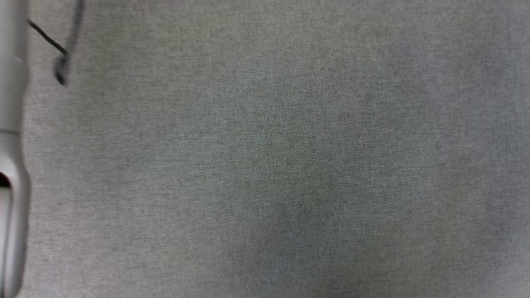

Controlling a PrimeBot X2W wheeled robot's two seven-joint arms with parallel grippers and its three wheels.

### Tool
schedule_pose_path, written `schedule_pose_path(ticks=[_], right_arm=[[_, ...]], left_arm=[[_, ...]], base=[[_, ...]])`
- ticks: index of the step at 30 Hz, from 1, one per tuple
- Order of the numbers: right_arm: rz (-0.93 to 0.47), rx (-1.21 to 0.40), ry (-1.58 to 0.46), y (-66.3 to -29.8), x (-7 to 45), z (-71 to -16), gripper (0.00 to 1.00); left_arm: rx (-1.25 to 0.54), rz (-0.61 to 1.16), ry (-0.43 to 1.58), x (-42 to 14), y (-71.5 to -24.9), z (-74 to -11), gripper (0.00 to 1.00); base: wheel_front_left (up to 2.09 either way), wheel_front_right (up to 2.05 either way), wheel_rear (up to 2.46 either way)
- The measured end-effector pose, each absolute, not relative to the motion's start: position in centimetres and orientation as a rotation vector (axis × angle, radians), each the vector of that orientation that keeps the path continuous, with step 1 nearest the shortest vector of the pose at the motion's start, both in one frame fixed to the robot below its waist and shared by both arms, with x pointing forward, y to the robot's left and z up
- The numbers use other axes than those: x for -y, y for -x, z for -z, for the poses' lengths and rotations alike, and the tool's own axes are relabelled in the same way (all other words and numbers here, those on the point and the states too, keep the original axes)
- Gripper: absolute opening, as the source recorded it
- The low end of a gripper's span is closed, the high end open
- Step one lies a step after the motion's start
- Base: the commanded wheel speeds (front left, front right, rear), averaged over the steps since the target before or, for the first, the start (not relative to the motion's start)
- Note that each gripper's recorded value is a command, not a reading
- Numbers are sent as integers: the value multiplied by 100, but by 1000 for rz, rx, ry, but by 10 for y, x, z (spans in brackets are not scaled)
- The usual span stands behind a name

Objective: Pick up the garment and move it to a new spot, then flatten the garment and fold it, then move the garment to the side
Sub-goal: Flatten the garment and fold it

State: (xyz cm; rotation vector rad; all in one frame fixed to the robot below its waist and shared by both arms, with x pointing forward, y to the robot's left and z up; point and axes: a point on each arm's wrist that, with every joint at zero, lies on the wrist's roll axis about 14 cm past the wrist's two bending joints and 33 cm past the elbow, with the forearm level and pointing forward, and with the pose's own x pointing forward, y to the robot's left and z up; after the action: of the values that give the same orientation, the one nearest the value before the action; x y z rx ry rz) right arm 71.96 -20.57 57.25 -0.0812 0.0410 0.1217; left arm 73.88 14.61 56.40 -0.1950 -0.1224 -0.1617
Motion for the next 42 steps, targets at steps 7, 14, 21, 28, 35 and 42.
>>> schedule_pose_path(ticks=[7,14,21,28,35,42], right_arm=[[-167,-198,60,-672,193,-504,0],[-195,-289,-16,-596,187,-465,0],[-186,-317,-87,-522,199,-455,0],[-172,-339,-163,-444,209,-449,0],[-120,-425,-217,-368,224,-428,0],[-86,-634,-234,-292,210,-387,0]], left_arm=[[26,133,253,-162,-692,-515,0],[-76,90,286,-180,-615,-478,0],[-124,14,313,-201,-526,-459,0],[-163,-66,314,-222,-426,-449,0],[-215,-121,299,-236,-355,-450,0],[-298,-178,324,-240,-305,-437,0]], base=[[0,0,0],[0,0,0],[0,0,0],[0,0,0],[0,0,0],[0,0,0]])
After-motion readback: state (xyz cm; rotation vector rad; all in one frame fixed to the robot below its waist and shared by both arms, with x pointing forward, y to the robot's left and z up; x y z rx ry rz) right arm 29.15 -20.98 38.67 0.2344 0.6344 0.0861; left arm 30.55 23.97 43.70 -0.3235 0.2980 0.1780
